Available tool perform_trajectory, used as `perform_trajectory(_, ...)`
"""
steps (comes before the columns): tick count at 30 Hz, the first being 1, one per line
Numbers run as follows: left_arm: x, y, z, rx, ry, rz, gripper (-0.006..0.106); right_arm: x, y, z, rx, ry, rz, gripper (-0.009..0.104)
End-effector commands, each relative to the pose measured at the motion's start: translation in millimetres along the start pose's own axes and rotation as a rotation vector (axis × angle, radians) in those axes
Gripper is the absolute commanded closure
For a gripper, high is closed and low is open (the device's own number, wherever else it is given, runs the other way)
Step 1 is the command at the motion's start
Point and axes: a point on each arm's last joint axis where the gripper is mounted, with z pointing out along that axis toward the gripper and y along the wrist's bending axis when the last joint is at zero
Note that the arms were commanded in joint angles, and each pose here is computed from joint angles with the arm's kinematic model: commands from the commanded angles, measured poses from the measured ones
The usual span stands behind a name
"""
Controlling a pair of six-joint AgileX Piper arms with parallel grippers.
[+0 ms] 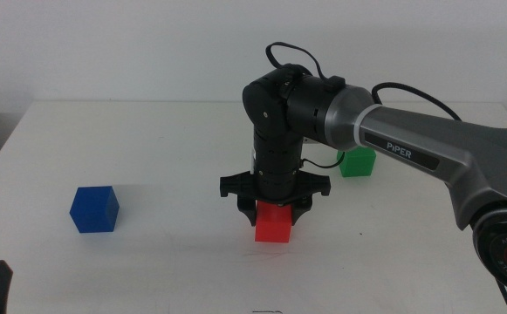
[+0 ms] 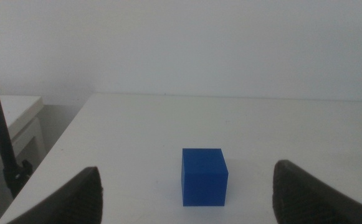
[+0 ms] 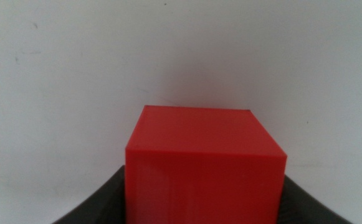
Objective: Stack red cubes first, then green, then blue cubes in a specific spot.
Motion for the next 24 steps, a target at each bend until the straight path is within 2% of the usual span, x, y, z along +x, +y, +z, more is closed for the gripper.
perform_trajectory(1,-9.8,-1.3,-2.2,0.018,-0.108,-0.016,0.007,-1.4,-1.0,-34.7,-0.030,-0.059,-0.004,0.096)
perform_trajectory(12,-9.8,-1.3,-2.2,0.018,-0.108,-0.016,0.007,0.6,3.9,-19.0,-0.011,-0.032,-0.012,0.096)
perform_trajectory(13,-9.8,-1.3,-2.2,0.018,-0.108,-0.016,0.007,0.4,3.6,-19.0,-0.008,-0.034,-0.011,0.084)
perform_trajectory(14,-9.8,-1.3,-2.2,0.018,-0.108,-0.016,0.007,0.3,3.7,-19.0,-0.009,-0.035,-0.009,0.080)
perform_trajectory(15,-9.8,-1.3,-2.2,0.018,-0.108,-0.016,0.007,0.1,3.8,-19.0,-0.010,-0.037,-0.001,0.066)
perform_trajectory(17,-9.8,-1.3,-2.2,0.018,-0.108,-0.016,0.007,0.1,3.8,-19.0,-0.010,-0.038,-0.002,0.054)
perform_trajectory(18,-9.8,-1.3,-2.2,0.018,-0.108,-0.016,0.007,-0.8,3.0,-19.3,-0.001,-0.047,-0.005,0.041)
perform_trajectory(24,-9.8,-1.3,-2.2,0.018,-0.108,-0.016,0.007,-2.1,0.1,-47.4,-0.015,-0.098,-0.018,0.013)
